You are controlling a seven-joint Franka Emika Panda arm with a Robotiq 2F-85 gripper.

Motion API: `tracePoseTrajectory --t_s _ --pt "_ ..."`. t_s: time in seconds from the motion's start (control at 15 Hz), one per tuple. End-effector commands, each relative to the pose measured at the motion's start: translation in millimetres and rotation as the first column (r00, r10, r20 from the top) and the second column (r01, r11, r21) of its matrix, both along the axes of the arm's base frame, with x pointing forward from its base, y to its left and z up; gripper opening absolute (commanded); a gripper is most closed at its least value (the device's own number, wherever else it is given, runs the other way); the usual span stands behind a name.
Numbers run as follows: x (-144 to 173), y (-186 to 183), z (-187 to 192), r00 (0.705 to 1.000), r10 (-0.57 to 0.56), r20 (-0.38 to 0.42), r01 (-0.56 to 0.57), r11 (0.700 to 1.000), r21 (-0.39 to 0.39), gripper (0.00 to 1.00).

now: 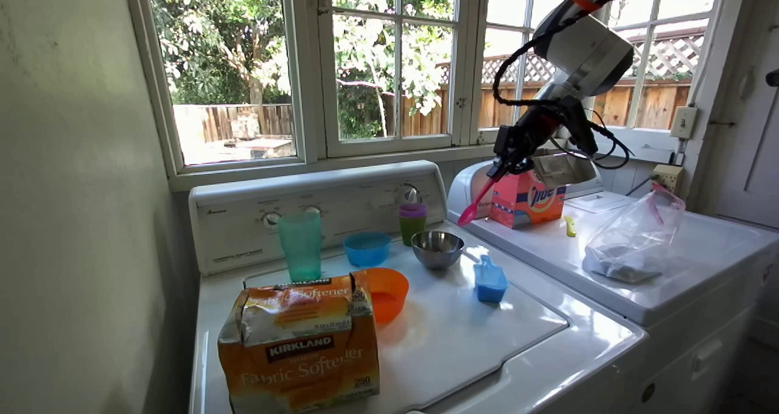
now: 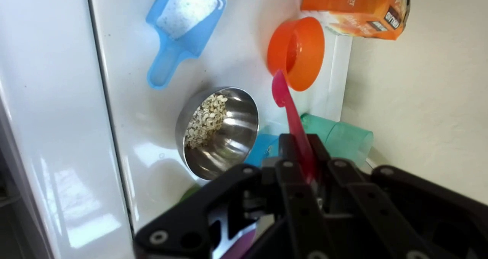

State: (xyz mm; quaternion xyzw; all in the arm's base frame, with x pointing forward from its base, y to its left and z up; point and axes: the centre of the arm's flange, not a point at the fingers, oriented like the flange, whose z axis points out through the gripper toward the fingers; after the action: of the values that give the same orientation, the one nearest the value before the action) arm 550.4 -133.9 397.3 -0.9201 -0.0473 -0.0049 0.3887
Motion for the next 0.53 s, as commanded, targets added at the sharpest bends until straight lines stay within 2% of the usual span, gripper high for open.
tracePoseTrajectory --t_s 0.0,0.07,0.13,0.2,0.4,0.47 --pt "13.0 -7.2 -15.1 0.999 -0.047 -0.028 0.044 0.995 -0.090 0.03" --pt "16.2 -8.9 -17.4 0.997 -0.079 -0.014 0.077 0.993 -0.092 0.03" --pt "6.7 -7.0 -11.7 0.999 -0.039 -0.009 0.038 0.998 -0.054 0.03" --pt "7.9 -7.7 -13.8 0.999 -0.044 -0.007 0.044 0.997 -0.059 0.11" --pt "8.2 -6.4 -13.1 0.999 -0.042 -0.006 0.041 0.997 -0.058 0.11" --pt "17.1 -4.3 -14.5 0.998 -0.054 0.044 0.056 0.997 -0.049 0.03"
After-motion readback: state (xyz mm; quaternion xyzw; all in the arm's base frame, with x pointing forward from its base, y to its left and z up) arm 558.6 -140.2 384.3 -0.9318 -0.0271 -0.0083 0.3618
